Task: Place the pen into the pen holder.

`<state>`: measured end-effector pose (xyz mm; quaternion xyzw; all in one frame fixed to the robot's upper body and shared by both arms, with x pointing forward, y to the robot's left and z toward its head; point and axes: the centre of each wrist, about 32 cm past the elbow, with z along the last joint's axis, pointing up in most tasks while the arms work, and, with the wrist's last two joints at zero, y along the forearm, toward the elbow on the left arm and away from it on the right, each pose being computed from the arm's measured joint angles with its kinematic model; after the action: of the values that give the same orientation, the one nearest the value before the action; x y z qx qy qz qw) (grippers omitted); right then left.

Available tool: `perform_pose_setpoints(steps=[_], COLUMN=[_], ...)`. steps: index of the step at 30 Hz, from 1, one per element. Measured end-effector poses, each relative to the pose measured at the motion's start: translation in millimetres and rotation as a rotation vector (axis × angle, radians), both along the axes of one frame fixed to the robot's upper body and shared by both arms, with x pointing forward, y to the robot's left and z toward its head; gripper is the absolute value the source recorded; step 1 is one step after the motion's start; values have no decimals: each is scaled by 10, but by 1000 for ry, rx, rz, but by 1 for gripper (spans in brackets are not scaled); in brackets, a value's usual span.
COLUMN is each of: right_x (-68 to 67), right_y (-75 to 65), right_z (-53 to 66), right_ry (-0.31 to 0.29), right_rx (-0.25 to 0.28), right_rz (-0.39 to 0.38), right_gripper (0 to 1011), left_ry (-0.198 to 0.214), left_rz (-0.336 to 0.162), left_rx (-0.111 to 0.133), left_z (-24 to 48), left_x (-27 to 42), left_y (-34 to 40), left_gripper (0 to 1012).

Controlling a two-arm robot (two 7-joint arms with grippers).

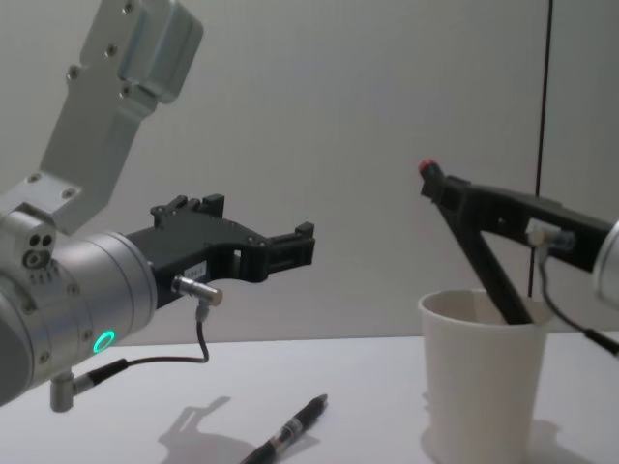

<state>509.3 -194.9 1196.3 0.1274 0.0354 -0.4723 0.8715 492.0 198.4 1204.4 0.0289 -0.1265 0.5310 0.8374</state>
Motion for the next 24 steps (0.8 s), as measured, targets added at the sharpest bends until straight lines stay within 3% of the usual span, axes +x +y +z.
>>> perform_pose_setpoints(steps=[11,24], right_x=[-122,-166], right_y=[-144,-191], right_z=[102,129], right_ry=[-1,-1], right_rx=[-14,-19], right_rz=[2,0], right_gripper=[185,185], left_ry=[0,0], left_rz=[0,0], left_rx=[0,0], left_z=[0,0], left_x=[0,0], left_y=[0,0], left_gripper=[1001,1001])
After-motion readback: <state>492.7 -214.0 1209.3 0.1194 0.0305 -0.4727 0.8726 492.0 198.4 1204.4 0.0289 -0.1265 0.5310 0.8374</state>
